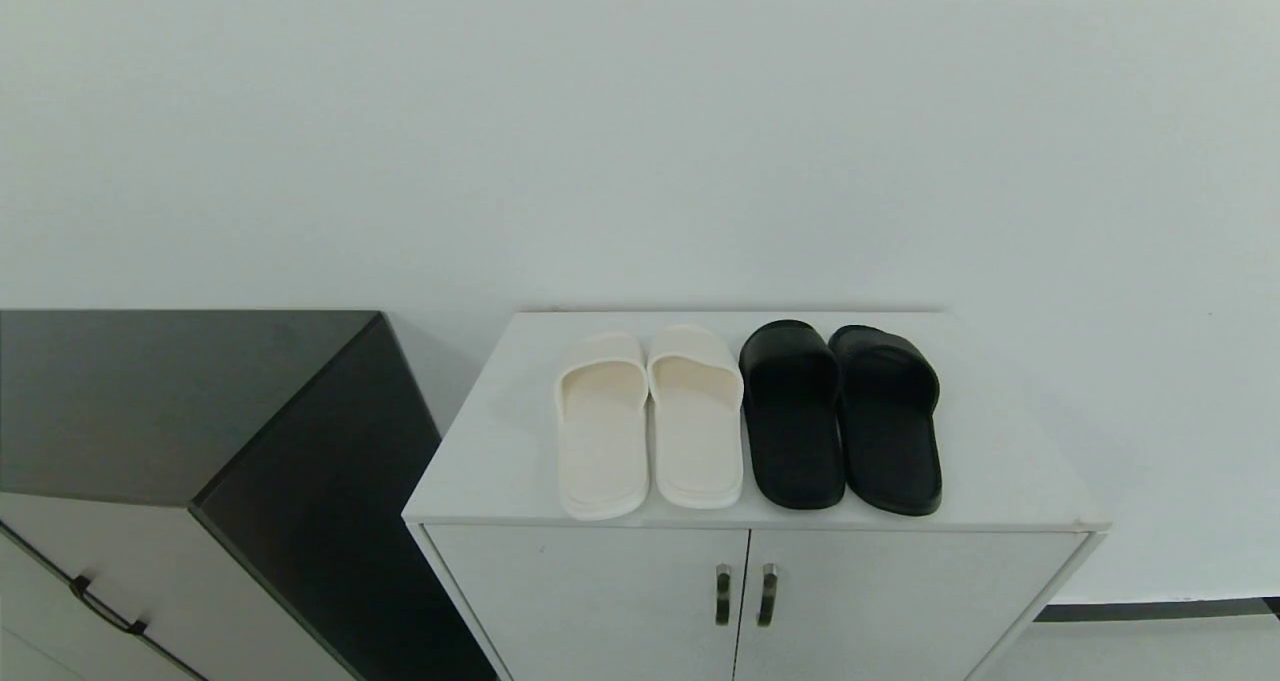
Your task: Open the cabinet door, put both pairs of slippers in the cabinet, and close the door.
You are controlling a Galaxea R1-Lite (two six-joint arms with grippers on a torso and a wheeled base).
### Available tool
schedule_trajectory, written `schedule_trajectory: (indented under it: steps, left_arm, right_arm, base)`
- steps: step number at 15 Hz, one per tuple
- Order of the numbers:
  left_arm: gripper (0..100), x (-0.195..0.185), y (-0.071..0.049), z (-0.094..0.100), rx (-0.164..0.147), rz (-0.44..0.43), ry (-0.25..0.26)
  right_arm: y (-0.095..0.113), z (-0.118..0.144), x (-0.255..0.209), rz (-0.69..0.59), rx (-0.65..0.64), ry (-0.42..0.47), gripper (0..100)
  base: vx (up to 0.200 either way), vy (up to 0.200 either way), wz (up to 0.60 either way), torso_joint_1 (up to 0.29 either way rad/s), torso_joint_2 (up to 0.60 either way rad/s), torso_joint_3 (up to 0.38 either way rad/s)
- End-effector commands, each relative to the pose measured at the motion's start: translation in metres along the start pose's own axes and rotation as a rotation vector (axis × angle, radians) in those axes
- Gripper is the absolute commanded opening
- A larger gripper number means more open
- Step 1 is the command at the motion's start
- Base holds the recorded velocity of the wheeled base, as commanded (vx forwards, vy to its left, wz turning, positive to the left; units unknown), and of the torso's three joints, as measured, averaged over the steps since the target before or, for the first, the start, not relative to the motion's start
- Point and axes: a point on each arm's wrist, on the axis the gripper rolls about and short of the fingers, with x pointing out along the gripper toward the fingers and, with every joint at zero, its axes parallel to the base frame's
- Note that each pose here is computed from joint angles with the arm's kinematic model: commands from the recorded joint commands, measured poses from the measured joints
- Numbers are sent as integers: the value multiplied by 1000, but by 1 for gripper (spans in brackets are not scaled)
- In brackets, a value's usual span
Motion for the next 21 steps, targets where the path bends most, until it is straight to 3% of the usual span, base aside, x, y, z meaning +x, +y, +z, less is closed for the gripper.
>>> schedule_trajectory:
  steps: [1,4,8,10,13,14,18,21]
  left_arm:
    - [0,0,0,0,1,-1,0]
    - [0,0,0,0,2,-2,0]
    - [0,0,0,0,4,-8,0]
    - [0,0,0,0,4,-8,0]
    - [0,0,0,0,4,-8,0]
    - [0,0,0,0,4,-8,0]
    - [0,0,0,0,4,-10,0]
    - [0,0,0,0,4,-10,0]
  right_arm:
    - [4,59,0,53,56,19,100]
    - [10,67,41,228,60,238,100]
    - [24,94,104,371,98,298,100]
    - [45,106,126,426,99,340,100]
    - [92,110,141,429,133,406,100]
    - [119,111,150,396,127,425,100]
    - [179,98,200,282,54,472,100]
    - [215,77,231,206,46,433,100]
  base:
    - [0,0,0,0,0,0]
    - [0,0,0,0,0,0]
    - [0,0,0,0,0,0]
    - [0,0,0,0,0,0]
    - [0,0,0,0,0,0]
    - [0,0,0,0,0,0]
    - [0,0,0,0,0,0]
    - [0,0,0,0,0,0]
